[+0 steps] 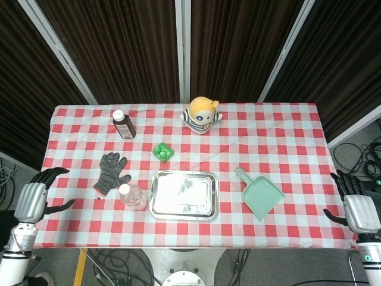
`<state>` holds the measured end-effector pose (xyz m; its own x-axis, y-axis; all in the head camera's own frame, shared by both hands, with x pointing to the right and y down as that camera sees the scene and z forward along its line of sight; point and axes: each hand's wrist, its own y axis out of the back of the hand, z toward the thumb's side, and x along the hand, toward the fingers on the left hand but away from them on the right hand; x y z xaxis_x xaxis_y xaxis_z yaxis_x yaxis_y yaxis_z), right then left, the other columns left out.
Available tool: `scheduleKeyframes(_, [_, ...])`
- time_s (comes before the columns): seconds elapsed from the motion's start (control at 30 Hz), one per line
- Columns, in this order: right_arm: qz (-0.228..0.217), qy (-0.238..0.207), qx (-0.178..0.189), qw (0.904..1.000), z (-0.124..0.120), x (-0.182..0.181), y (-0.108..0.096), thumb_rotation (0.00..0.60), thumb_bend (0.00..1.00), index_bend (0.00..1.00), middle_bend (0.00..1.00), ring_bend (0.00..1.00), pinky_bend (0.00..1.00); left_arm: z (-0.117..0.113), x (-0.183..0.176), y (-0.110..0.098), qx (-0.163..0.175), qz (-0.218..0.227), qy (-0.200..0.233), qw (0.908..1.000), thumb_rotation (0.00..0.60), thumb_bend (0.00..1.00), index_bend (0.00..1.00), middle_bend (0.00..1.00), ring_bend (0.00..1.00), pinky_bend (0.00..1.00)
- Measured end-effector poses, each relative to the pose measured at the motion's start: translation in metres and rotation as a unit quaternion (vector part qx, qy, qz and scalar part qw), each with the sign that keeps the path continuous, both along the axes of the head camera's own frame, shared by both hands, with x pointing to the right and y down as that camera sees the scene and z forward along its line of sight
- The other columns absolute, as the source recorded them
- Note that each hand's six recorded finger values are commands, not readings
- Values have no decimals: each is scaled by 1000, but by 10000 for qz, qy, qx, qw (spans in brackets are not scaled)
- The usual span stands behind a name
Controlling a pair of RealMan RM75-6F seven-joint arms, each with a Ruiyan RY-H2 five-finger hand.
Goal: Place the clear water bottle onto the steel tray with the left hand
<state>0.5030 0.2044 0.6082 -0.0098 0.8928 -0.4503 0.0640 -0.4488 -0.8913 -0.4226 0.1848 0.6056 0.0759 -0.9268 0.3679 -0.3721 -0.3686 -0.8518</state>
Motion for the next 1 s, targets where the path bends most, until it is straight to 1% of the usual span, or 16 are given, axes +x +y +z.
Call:
scheduleKeyframes(0.23, [-1,10,-14,10000,1,0,0,600,120,0,0,0,0,3,1,0,-51,-28,69,10000,600,91,317,362,257,253])
scheduleKeyframes(0.4, [-2,21,-41,10000,3,0,0,600,121,0,0,0,0,4,6,-2,-110,-85,234,9996,600,91,316,362,257,252])
scheduleKeyframes(0.5, [30,32,-54,10000,3,1,1,600,121,0,0,0,0,6,6,-1,-225,-197,403,9987,600,86,316,362,257,253])
scheduleKeyframes(0.63, [18,27,-53,10000,3,1,0,600,121,0,0,0,0,10,9,4,-467,-360,780,9952,600,17,302,352,244,244])
scheduleKeyframes(0.73, [6,22,-58,10000,4,0,1,600,121,0,0,0,0,13,13,10,-714,-555,1279,9877,600,0,240,294,194,225])
scheduleKeyframes(0.83, [-4,35,-107,9999,6,0,2,600,121,0,0,0,0,16,19,15,-936,-766,1878,9747,600,0,199,244,169,219])
scheduleKeyframes(0.87, [-10,42,-115,9999,6,-1,2,600,121,0,0,0,0,17,22,17,-1000,-827,2103,9690,600,0,193,238,166,219])
scheduleKeyframes(0.97, [-4,39,-93,9999,6,-1,1,600,121,0,0,0,0,20,34,19,-1043,-869,2488,9590,600,0,189,234,162,219])
scheduleKeyframes(1.0, [1,42,-91,9999,6,-1,1,600,120,0,0,0,0,22,39,19,-1036,-854,2556,9574,600,0,189,233,161,219])
